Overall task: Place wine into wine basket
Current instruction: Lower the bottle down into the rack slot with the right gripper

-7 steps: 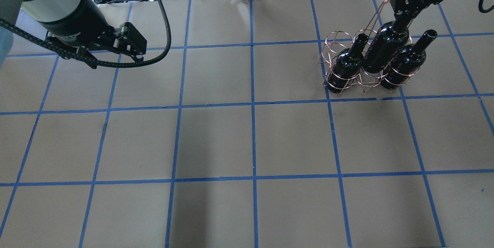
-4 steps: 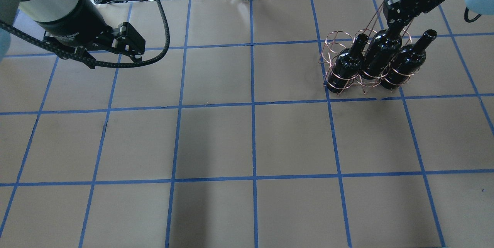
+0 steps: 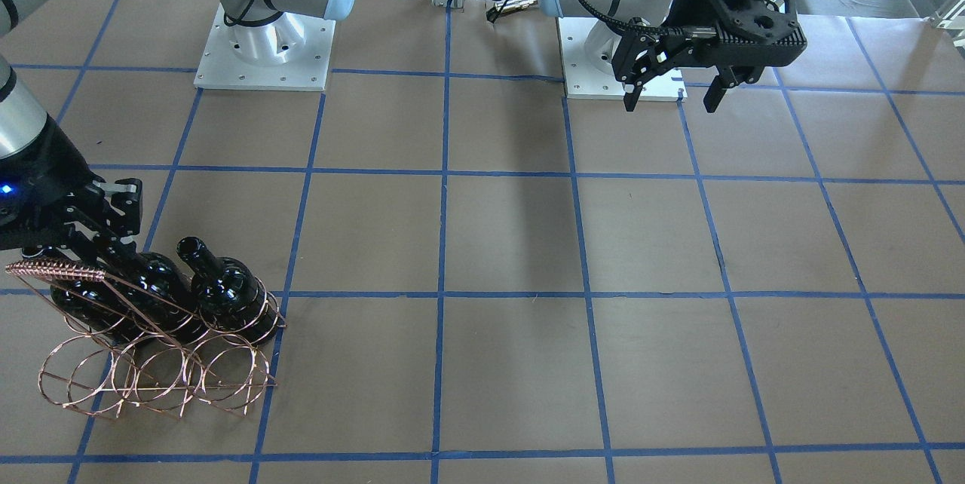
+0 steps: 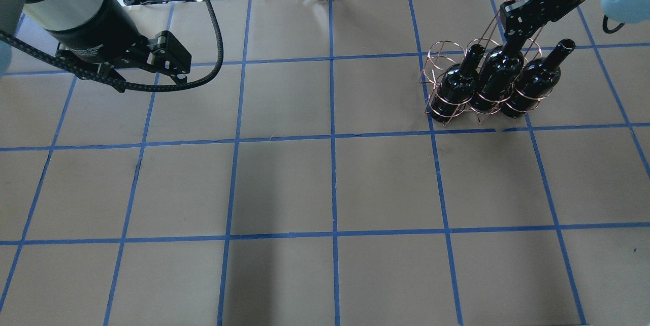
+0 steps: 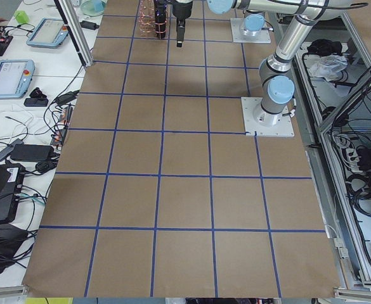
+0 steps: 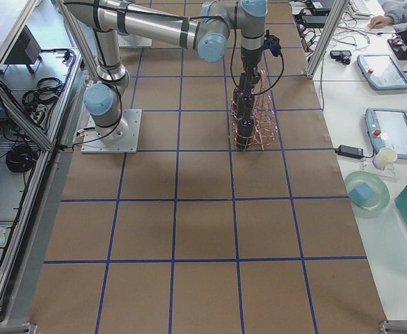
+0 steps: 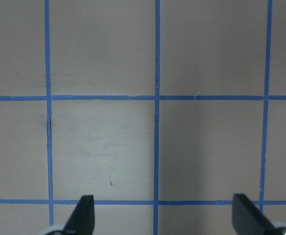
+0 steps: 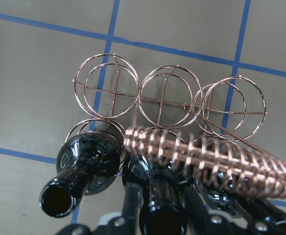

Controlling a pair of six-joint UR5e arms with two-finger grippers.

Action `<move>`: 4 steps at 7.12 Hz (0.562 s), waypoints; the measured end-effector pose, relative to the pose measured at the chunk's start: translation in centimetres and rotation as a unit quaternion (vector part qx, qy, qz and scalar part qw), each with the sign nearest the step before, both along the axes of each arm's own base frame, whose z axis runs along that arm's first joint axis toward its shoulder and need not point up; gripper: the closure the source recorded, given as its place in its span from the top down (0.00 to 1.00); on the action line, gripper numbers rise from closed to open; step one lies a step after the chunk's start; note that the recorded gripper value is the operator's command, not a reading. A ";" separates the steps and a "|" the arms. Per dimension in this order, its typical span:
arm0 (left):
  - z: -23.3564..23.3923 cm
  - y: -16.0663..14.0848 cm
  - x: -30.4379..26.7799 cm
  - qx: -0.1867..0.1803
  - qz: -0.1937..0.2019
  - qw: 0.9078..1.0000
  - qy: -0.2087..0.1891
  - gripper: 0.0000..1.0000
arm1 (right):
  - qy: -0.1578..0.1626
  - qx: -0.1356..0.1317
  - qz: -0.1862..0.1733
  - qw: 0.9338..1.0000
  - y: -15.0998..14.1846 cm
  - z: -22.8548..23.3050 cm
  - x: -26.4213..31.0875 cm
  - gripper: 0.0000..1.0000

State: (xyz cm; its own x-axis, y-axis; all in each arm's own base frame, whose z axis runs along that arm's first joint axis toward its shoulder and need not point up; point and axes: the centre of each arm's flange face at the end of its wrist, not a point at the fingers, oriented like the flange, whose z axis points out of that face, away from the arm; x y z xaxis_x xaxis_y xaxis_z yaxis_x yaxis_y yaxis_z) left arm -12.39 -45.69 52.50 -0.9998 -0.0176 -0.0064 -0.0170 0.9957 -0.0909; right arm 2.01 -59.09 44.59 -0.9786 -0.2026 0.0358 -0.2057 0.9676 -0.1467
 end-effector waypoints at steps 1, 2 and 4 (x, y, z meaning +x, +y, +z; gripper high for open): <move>0.0 0.0 0.0 0.000 0.000 1.000 0.000 1.00 | 0.004 -0.010 -0.001 1.000 -0.2 0.3 -0.1 1.00; 0.0 0.0 0.1 -0.001 0.000 1.000 -0.001 1.00 | 0.008 -0.013 -0.001 1.000 -0.1 0.4 -0.1 1.00; 0.1 0.0 0.2 -0.001 0.002 1.000 -0.001 1.00 | 0.011 -0.020 -0.001 1.000 0.4 1.5 0.1 1.00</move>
